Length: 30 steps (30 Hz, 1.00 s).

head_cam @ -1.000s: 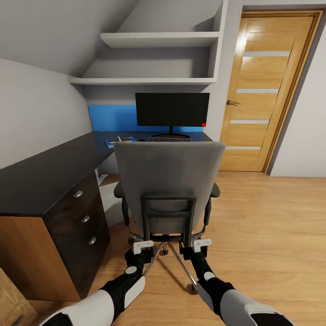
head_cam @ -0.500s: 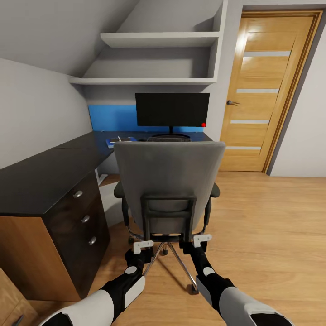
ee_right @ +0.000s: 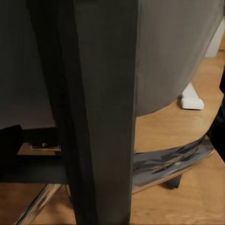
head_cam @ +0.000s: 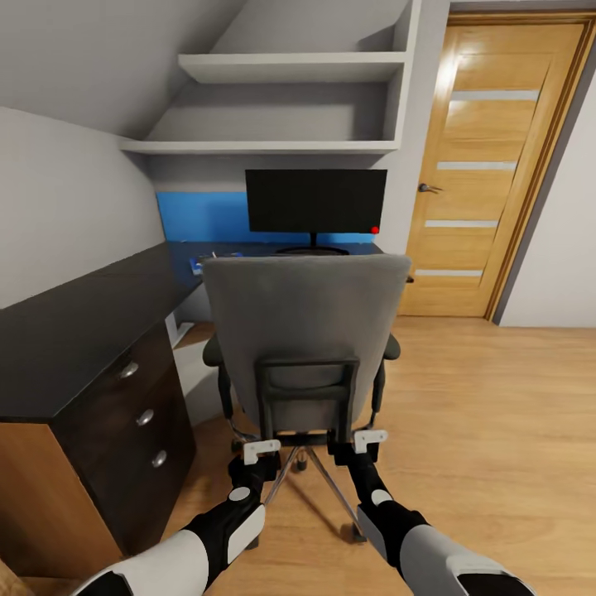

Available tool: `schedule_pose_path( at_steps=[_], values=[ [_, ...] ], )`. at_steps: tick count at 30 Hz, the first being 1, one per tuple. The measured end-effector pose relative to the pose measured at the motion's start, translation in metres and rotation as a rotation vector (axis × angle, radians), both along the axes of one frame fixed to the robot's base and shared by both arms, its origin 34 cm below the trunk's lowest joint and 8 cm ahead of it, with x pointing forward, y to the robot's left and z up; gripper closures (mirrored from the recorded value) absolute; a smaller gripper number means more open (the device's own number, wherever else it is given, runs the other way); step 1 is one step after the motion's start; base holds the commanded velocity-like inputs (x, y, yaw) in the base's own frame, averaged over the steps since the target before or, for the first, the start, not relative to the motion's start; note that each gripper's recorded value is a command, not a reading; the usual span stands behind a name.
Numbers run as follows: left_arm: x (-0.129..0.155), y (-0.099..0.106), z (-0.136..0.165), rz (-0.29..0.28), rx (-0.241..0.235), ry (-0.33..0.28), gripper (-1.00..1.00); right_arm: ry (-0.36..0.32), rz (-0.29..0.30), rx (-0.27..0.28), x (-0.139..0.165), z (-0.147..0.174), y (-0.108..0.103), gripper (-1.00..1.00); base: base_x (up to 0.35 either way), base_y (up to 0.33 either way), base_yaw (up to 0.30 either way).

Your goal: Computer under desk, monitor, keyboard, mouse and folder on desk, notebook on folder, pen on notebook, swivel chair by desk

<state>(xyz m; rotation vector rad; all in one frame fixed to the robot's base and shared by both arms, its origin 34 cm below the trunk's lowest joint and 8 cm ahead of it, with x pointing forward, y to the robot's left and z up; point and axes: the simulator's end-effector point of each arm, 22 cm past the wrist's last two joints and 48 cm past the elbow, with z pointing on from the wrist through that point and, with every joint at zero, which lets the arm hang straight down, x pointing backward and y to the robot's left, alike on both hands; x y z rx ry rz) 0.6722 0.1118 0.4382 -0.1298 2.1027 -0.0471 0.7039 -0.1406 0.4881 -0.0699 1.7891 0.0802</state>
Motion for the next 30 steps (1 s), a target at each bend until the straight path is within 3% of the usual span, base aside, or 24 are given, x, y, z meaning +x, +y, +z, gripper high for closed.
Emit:
schedule_pose_path(
  at_steps=[7, 14, 20, 30],
  values=[
    [0.000, 0.000, 0.000, 0.000, 0.002, -0.001, -1.00, 0.020, 0.009, 0.008, -0.006, -0.008, 0.007, -1.00, 0.126, 0.000, -0.015],
    [0.001, 0.000, 0.002, -0.001, 0.002, -0.005, -1.00, 0.016, 0.031, -0.005, -0.007, -0.006, 0.012, -1.00, 0.015, 0.000, -0.185],
    [0.001, 0.000, 0.004, -0.003, 0.004, -0.009, -1.00, 0.014, 0.010, 0.008, -0.006, -0.004, 0.008, -1.00, 0.020, 0.000, -0.120],
    [0.001, 0.000, 0.005, 0.000, 0.003, -0.012, -1.00, 0.013, 0.011, 0.008, -0.006, -0.004, 0.008, -1.00, 0.288, 0.000, -0.006]
  ],
)
